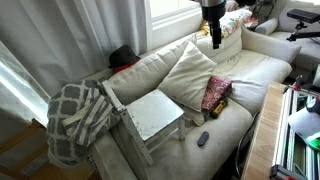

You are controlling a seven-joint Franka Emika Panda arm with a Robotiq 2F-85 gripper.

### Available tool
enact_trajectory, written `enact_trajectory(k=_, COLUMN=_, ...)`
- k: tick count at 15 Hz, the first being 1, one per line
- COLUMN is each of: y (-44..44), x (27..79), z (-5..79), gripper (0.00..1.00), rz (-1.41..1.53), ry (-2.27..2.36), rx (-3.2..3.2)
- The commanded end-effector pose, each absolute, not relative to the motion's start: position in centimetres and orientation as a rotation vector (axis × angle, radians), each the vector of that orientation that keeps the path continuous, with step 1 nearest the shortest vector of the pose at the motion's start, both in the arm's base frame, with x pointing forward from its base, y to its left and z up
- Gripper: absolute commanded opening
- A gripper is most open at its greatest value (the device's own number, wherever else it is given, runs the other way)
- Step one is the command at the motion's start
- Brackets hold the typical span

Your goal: Put the yellow torch on the white chair in a standing position

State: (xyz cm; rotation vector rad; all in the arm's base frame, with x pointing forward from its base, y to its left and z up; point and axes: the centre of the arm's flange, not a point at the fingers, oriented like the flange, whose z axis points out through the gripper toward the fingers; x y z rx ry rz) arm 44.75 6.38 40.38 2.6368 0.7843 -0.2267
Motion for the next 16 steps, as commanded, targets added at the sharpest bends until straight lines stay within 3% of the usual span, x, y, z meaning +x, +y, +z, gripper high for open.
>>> enact_trajectory(k=1, y=6.4, x=44.8, z=40.7, gripper=1.00, rz=-0.221, ry=0.782, rx=2.637)
enact_trajectory(k=6, y=5.5, x=46.2, z=39.3, gripper=1.00, rz=-0.284, ry=0.799, rx=2.658)
enact_trajectory(k=13, y=-1.4, x=50.9, z=23.7, gripper=1.00, rz=-0.491, ry=1.286, rx=2.633)
enact_trajectory(k=16, y=-3.9, x=50.3, z=16.6, gripper=1.00, rz=-0.605, ry=1.481, rx=2.615)
